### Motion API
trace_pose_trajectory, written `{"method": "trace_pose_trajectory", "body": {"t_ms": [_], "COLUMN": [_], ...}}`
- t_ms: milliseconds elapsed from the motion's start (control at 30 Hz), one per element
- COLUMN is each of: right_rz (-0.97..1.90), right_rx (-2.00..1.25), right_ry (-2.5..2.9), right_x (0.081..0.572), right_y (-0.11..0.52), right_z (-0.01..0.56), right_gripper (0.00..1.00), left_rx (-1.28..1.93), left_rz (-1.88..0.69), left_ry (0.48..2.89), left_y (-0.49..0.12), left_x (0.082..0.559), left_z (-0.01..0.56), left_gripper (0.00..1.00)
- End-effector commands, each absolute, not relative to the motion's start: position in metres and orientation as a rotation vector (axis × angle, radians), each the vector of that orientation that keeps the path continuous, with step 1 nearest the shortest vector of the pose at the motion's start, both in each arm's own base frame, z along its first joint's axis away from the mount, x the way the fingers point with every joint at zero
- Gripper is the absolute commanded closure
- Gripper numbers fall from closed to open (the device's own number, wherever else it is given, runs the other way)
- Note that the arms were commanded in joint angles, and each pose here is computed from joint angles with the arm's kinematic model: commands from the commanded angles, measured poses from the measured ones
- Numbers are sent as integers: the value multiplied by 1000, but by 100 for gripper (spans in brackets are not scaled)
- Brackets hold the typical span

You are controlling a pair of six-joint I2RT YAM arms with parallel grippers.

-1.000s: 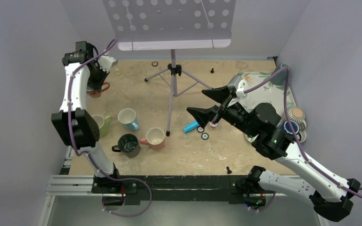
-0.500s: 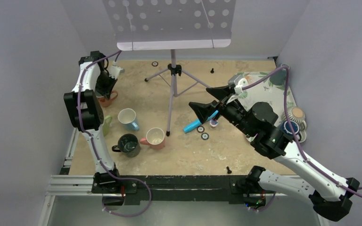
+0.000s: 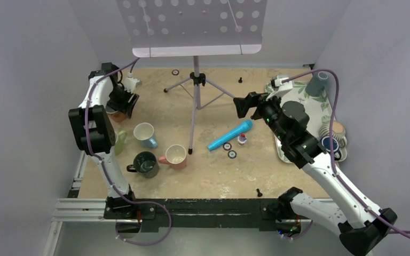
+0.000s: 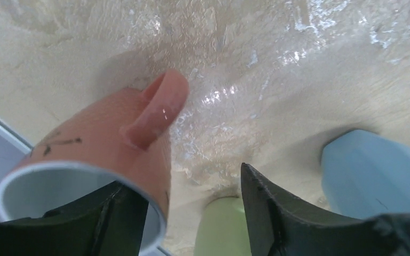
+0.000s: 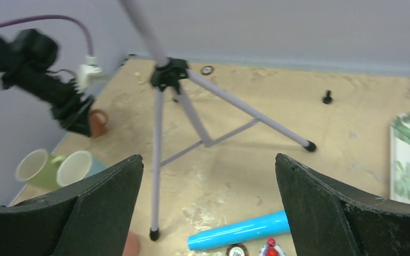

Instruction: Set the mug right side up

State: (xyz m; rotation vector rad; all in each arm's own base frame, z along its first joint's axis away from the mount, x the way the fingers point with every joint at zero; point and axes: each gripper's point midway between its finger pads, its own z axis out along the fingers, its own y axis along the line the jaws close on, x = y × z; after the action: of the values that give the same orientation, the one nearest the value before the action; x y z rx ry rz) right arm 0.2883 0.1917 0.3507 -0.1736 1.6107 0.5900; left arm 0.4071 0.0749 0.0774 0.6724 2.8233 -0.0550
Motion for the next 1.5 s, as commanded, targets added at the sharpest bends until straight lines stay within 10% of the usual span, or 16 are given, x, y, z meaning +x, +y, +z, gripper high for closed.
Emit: {"method": "trace_pose_trajectory", "body": {"t_ms": [0,800,1467], "right_rz": [548,225,-352], "right_rx": [-23,611,1609], "right_ry": [1656,1703,1436], "right_x": [309,341,276], "right_y": [167,20,-211], "right_z": [340,287,165], "right_gripper": [2,2,14], "left_rx": [638,604,623], "left_rz": [-1,28,-184], "left_ry": [2616,2112,2189], "left_y": [71,20,-24], "left_x": [421,326,206], "left_z": [141,319,239], "left_gripper": [31,8,3]}}
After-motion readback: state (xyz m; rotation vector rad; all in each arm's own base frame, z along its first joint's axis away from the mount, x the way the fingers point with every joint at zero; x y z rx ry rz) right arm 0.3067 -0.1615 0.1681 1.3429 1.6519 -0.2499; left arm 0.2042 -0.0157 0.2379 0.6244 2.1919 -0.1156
